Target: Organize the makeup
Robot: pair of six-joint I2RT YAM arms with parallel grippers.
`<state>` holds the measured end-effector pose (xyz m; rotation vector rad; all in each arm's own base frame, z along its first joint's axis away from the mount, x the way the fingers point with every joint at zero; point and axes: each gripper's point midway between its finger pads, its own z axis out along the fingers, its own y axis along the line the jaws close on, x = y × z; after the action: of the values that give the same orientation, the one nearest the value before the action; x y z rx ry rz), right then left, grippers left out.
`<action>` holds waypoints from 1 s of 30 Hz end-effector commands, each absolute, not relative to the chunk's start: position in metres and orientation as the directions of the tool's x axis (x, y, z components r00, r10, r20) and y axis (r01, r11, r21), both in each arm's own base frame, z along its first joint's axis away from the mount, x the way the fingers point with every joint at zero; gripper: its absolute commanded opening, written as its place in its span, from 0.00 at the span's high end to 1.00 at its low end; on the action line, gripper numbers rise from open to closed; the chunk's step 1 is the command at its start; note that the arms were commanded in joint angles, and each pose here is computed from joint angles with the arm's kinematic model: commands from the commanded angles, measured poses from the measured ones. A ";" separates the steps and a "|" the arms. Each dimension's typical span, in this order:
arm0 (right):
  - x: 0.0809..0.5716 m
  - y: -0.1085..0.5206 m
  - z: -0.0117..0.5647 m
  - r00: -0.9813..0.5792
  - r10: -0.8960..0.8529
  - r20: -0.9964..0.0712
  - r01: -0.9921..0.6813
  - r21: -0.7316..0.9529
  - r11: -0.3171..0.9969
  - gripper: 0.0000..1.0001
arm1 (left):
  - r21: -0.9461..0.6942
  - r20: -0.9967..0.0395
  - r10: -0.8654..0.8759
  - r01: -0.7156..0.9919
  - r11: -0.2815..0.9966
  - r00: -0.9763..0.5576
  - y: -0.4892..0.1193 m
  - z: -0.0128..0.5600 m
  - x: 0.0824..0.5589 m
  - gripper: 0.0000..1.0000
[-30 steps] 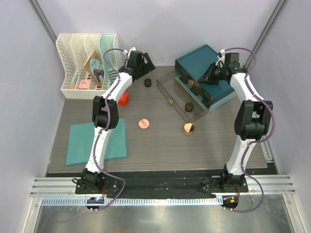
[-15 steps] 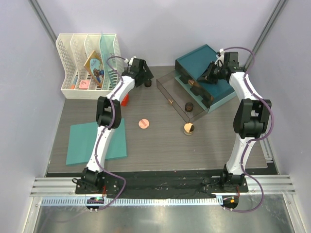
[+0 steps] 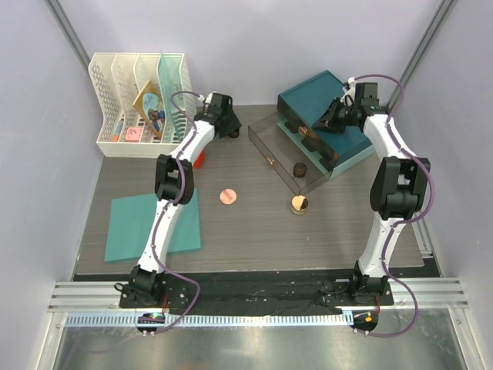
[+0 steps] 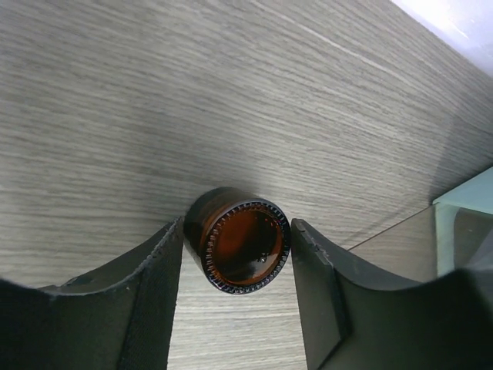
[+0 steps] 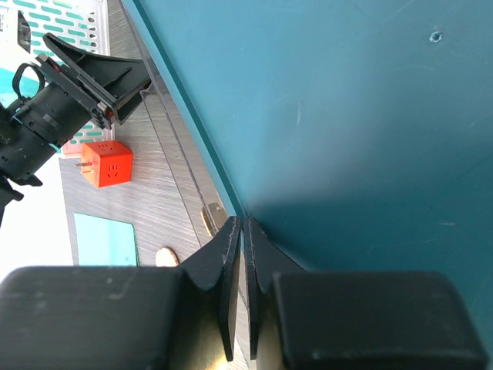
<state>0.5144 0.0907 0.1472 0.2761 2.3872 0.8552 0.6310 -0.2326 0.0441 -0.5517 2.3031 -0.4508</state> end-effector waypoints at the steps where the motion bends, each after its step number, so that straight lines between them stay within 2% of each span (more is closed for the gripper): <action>1: 0.400 0.053 -0.016 -0.944 0.328 0.018 0.318 0.303 0.898 0.86 | -0.449 -0.520 -0.504 -0.282 0.848 -0.689 -0.234 0.030 0.622 0.50; 9: 0.401 0.052 -0.014 -0.944 0.330 0.011 0.317 0.307 0.897 0.86 | -0.389 -0.420 -0.473 -0.318 0.865 -0.774 -0.228 0.018 0.578 0.64; 17: 0.403 0.053 -0.012 -0.944 0.329 0.003 0.313 0.314 0.896 0.86 | -0.331 -0.325 -0.420 -0.314 0.890 -0.848 -0.218 0.030 0.524 0.68; 18: 0.403 0.053 -0.012 -0.944 0.331 0.003 0.315 0.314 0.896 0.86 | -0.315 -0.309 -0.410 -0.314 0.896 -0.858 -0.216 0.024 0.515 0.67; 23: 0.403 0.054 -0.011 -0.943 0.334 0.001 0.316 0.323 0.892 0.86 | -0.320 -0.354 -0.351 -0.241 0.916 -0.867 -0.219 0.051 0.502 0.59; 30: 0.402 0.055 -0.004 -0.943 0.334 -0.016 0.310 0.330 0.892 0.86 | -0.339 -0.411 -0.336 -0.200 0.919 -0.848 -0.224 0.078 0.499 0.31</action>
<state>0.5140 0.0908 0.1486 0.2702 2.3767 0.8546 0.5009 -0.2181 0.0354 -0.4541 2.6728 -0.3505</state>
